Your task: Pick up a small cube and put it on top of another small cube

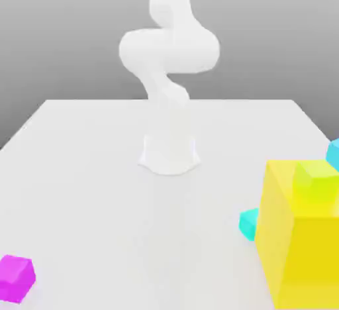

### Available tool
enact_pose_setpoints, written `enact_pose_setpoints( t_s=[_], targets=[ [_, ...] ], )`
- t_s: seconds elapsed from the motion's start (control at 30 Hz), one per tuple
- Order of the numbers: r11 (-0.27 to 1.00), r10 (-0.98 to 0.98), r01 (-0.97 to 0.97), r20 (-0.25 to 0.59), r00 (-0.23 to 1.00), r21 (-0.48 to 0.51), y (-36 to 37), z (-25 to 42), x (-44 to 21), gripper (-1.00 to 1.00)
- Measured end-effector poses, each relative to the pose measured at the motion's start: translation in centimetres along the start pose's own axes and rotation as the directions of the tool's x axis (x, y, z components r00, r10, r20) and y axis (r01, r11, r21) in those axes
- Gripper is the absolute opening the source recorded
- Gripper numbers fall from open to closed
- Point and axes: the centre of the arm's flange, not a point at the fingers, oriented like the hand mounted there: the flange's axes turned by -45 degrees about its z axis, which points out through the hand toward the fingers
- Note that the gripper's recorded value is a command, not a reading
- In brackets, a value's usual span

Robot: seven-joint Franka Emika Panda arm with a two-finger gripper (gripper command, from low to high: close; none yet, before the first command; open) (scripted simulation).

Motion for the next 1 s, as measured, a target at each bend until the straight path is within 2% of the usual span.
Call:
enact_pose_setpoints(
  t_s=[0.2, 0.43, 0.73, 1.0],
  targets=[
    [0.998, 0.038, -0.044, 0.156, 0.987, 0.035, 5.4, 10.7, -0.6, 0.00],
    [0.994, 0.086, -0.100, 0.317, 0.945, 0.030, 11.7, 22.0, -4.6, 0.00],
    [0.987, 0.156, -0.153, 0.496, 0.854, -0.048, 20.5, 33.3, -14.1, 0.00],
    [0.979, 0.201, -0.135, 0.633, 0.748, -0.151, 27.5, 39.3, -24.9, 0.00]
  ],
)
